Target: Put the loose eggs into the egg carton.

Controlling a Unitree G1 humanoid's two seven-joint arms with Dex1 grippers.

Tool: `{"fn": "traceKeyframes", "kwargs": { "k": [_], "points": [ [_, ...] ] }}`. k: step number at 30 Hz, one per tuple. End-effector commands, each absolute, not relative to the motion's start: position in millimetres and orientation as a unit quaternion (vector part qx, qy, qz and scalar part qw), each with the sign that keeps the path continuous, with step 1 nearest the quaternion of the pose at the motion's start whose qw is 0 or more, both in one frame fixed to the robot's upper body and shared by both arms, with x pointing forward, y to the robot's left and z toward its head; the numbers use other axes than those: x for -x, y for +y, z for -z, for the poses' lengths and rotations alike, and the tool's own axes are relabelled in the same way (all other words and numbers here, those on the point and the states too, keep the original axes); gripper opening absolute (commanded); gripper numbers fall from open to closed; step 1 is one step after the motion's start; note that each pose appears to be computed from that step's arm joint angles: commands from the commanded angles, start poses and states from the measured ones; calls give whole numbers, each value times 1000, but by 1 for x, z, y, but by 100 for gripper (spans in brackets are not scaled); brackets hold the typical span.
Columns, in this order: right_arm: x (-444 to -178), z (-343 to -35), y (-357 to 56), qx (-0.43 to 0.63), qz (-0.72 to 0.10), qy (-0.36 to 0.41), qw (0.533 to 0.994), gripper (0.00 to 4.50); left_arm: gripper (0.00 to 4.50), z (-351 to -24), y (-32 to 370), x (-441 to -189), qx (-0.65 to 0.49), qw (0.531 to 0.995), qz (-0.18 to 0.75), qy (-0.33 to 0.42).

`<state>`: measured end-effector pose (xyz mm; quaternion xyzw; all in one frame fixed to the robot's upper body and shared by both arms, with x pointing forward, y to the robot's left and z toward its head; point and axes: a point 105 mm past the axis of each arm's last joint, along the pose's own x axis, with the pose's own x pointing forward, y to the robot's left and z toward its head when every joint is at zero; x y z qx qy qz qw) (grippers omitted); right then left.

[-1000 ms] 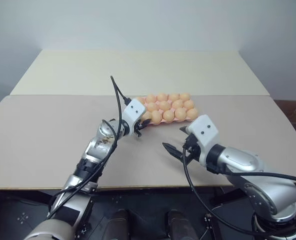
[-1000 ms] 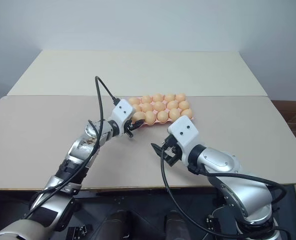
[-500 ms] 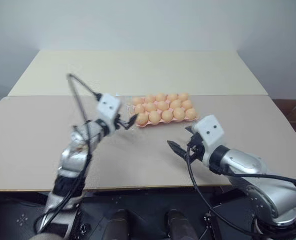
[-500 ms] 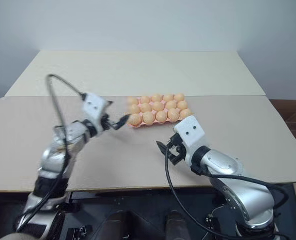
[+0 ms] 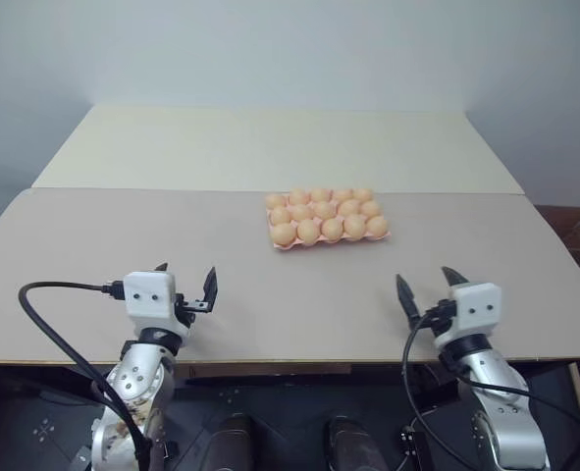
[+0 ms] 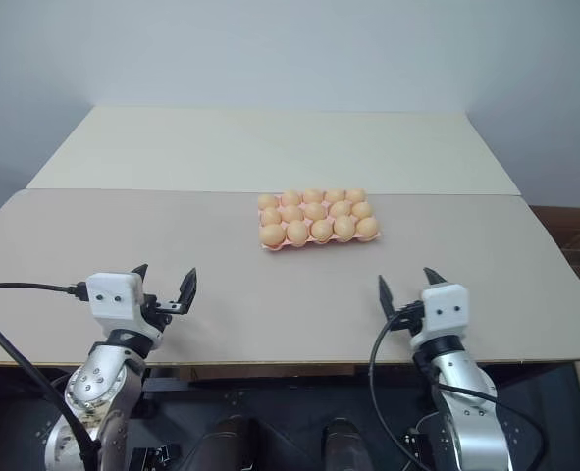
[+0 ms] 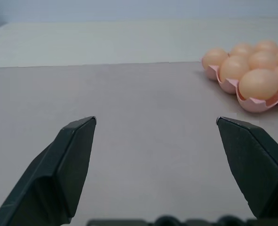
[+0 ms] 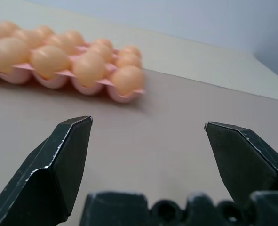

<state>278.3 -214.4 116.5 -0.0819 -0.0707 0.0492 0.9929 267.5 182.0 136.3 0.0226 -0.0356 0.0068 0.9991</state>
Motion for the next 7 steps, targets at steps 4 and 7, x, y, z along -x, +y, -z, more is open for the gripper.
{"fn": "traceKeyframes", "kwargs": {
  "k": [4, 7],
  "points": [
    [-278, -138, -216, 70, -56, -101, 991, 450, 445, -129, 217, -251, -38, 994, -100, -27],
    [-282, -137, -220, 71, -57, -88, 992, 450, 445, -129, 218, -256, -39, 995, -87, -28]
  ]
}}
